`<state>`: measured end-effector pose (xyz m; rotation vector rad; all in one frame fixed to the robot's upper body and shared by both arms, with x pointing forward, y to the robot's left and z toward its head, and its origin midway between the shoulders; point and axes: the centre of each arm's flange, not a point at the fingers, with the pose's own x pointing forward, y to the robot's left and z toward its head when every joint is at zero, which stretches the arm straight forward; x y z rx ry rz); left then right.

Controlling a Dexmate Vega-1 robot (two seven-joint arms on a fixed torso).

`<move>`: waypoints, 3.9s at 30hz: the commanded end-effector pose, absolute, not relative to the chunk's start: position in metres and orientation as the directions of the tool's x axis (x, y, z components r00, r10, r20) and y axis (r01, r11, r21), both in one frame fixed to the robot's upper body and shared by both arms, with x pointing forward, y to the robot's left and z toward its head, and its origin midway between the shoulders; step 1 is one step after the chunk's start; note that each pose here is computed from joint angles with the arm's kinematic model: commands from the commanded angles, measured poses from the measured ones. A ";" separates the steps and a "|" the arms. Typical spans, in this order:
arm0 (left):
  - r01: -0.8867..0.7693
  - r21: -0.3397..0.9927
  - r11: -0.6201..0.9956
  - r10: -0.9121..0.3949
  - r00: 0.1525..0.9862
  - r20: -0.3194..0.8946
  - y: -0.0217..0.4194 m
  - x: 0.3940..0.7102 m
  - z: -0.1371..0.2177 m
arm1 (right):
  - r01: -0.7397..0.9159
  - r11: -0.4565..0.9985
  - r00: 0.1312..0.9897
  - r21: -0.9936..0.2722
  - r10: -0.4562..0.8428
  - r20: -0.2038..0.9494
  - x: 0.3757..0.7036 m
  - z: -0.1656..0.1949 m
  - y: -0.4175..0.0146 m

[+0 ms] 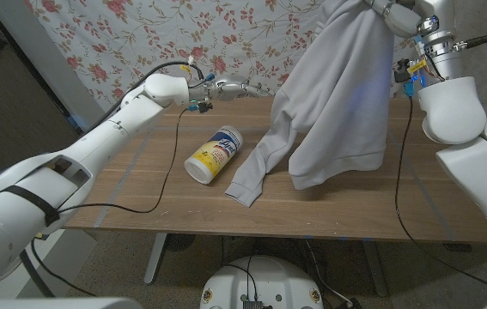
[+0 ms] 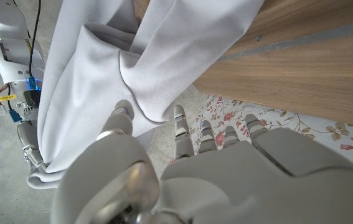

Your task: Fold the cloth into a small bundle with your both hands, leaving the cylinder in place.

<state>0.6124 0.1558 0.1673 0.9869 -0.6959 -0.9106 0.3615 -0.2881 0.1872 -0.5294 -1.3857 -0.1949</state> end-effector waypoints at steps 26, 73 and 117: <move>0.451 0.862 0.232 -0.962 0.235 0.136 0.132 0.582 0.178 | 0.433 0.881 0.225 -0.192 0.101 0.969 0.371 0.174 -0.330; 0.229 0.931 0.285 -0.823 0.556 0.115 0.144 0.599 0.176 | 0.305 0.922 0.182 -0.238 0.189 0.965 0.367 0.178 -0.320; 0.331 0.940 0.081 -0.940 0.338 -0.038 0.058 0.602 0.163 | 0.305 0.923 0.142 -0.233 0.198 0.970 0.368 0.179 -0.336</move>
